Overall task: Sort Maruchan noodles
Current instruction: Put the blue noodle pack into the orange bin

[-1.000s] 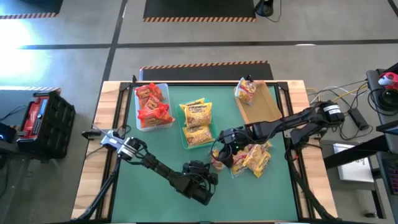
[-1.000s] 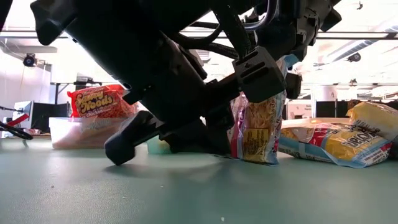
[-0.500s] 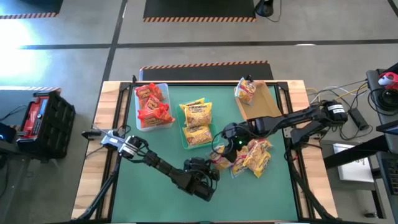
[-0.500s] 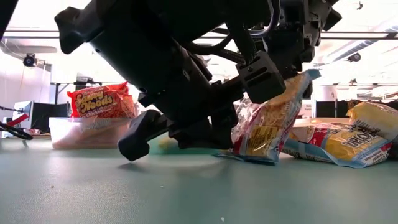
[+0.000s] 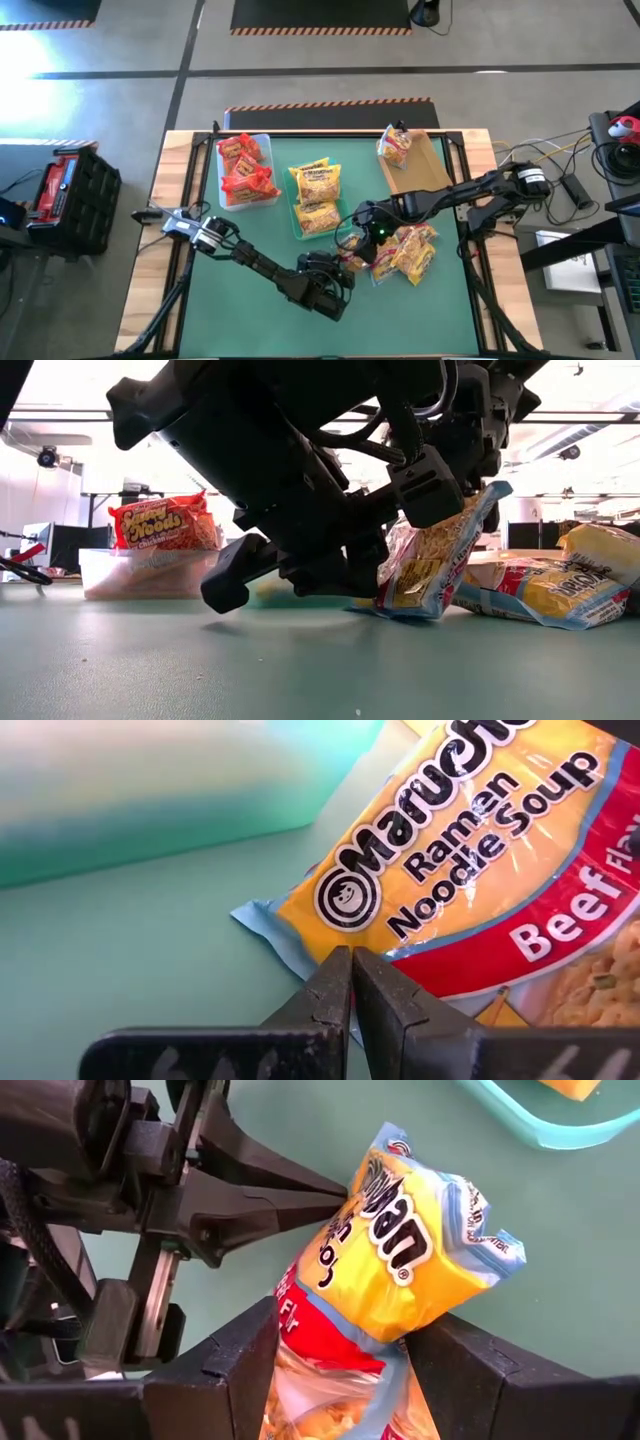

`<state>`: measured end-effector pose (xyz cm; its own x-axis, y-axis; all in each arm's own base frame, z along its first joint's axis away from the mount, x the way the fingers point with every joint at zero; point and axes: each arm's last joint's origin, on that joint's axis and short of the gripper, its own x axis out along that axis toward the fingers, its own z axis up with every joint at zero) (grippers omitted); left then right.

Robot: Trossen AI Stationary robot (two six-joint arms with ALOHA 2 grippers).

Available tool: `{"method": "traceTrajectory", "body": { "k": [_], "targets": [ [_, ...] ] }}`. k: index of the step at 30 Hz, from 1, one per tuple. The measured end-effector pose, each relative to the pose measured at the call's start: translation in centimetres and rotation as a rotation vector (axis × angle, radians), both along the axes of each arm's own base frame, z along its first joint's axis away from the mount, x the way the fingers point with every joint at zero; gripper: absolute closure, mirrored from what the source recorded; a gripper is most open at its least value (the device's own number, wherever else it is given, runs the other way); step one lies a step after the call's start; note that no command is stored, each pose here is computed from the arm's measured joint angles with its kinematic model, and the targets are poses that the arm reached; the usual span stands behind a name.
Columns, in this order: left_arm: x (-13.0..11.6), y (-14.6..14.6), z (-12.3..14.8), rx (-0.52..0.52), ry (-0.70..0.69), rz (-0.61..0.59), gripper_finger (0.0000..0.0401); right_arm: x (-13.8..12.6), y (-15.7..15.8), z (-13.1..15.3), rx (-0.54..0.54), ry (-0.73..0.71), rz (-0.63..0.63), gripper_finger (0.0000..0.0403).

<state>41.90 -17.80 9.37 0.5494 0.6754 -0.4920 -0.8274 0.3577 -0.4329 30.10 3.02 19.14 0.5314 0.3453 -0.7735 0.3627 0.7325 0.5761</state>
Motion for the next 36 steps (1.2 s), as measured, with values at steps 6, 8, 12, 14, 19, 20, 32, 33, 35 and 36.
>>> {"method": "traceTrajectory", "body": {
  "k": [6,8,12,14,19,20,32,33,35,36],
  "targets": [
    [0.0,0.0,0.0,-0.001,-0.003,0.003,0.0401,0.1,0.0,-0.1,-0.011,-0.006,0.016,0.0204],
    [0.0,0.0,0.0,-0.001,-0.004,0.004,0.0401,0.0,0.0,-0.1,-0.010,-0.005,0.017,0.0212],
    [-0.1,-0.2,0.0,0.001,-0.006,0.000,0.0401,0.0,0.0,-0.1,-0.010,-0.003,0.018,0.0238],
    [-0.2,-0.4,0.0,0.004,-0.007,-0.004,0.0401,0.0,0.0,-0.1,-0.010,-0.003,0.018,0.0252],
    [-0.5,-1.2,0.1,0.002,-0.017,-0.016,0.0401,0.0,0.0,0.0,-0.005,-0.008,0.025,0.0275],
    [-0.6,-1.3,0.1,-0.001,-0.022,-0.018,0.0401,0.0,0.0,0.1,-0.005,-0.010,0.028,0.0277],
    [-2.2,-3.8,0.9,0.009,-0.104,-0.013,0.0401,-0.5,0.0,0.6,-0.016,-0.012,0.049,0.0290],
    [-2.4,-4.0,1.0,0.014,-0.116,-0.011,0.0401,-0.6,0.0,0.6,-0.017,-0.011,0.051,0.0290],
    [-2.6,-4.3,1.4,0.023,-0.140,-0.006,0.0401,-0.7,0.0,0.7,-0.009,-0.008,0.060,0.0291],
    [-2.8,-4.5,1.6,0.027,-0.149,-0.007,0.0401,-0.8,0.1,0.8,-0.003,-0.010,0.066,0.0291]
  ]
}}
